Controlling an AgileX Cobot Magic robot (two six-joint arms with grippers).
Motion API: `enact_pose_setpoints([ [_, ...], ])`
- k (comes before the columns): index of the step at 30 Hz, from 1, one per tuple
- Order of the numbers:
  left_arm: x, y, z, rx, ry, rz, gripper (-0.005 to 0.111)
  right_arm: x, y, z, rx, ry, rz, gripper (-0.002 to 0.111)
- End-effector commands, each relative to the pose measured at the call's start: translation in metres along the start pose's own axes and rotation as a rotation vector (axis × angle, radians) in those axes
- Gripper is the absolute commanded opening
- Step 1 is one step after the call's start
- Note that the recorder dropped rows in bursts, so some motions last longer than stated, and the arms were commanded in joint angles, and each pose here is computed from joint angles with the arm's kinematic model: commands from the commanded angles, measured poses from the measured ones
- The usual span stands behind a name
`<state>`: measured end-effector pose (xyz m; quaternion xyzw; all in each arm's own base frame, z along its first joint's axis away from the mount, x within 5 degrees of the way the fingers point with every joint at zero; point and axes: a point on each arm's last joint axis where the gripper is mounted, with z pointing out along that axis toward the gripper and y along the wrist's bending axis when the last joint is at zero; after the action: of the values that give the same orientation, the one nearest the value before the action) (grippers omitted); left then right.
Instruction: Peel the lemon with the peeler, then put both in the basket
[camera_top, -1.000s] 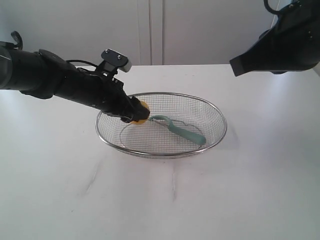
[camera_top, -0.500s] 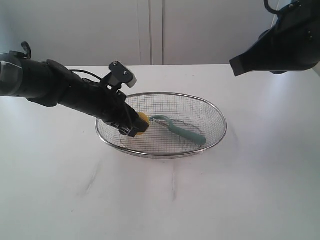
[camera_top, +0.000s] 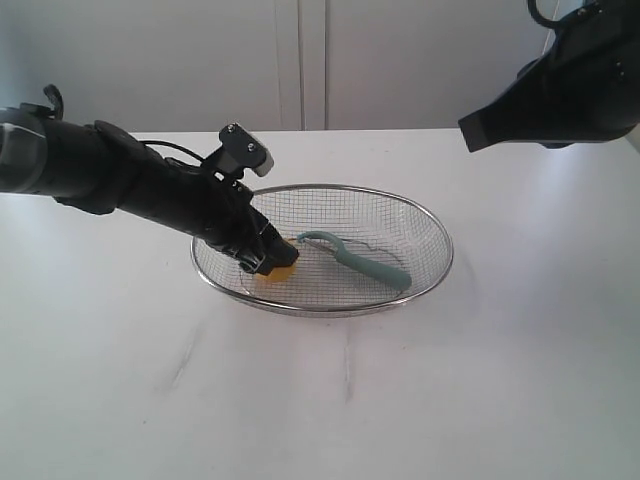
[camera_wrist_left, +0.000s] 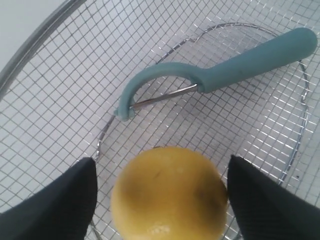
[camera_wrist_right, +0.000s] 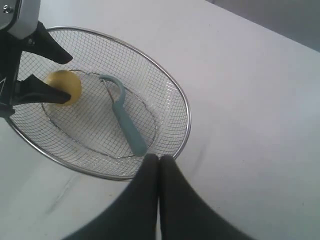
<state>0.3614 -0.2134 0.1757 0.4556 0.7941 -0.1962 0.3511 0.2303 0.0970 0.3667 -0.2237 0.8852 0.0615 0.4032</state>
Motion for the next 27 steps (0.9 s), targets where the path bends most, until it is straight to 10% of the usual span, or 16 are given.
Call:
enact_pose_setpoints([
  [1, -0.017, -0.001, -0.018, -0.024, -0.058, 0.007, 0.075, 0.0, 0.0, -0.001, 0.006, -0.013, 0.001, 0.0],
  [9, -0.057, -0.013, -0.078, -0.052, -0.197, 0.01, 0.065, 0.0, 0.0, -0.001, 0.006, -0.013, 0.001, 0.0],
  [17, -0.054, -0.039, -0.139, -0.013, 0.042, 0.04, 0.003, 0.0, 0.0, -0.001, 0.006, -0.013, 0.001, 0.0],
  [22, -0.032, -0.044, -0.176, -0.136, 0.301, -0.04, 0.0, 0.0, 0.0, -0.001, 0.006, -0.013, 0.001, 0.0],
  [27, -0.024, -0.061, -0.21, -0.198, 0.265, -0.06, 0.0, 0.0, 0.0, -0.001, 0.006, -0.013, 0.001, 0.0],
])
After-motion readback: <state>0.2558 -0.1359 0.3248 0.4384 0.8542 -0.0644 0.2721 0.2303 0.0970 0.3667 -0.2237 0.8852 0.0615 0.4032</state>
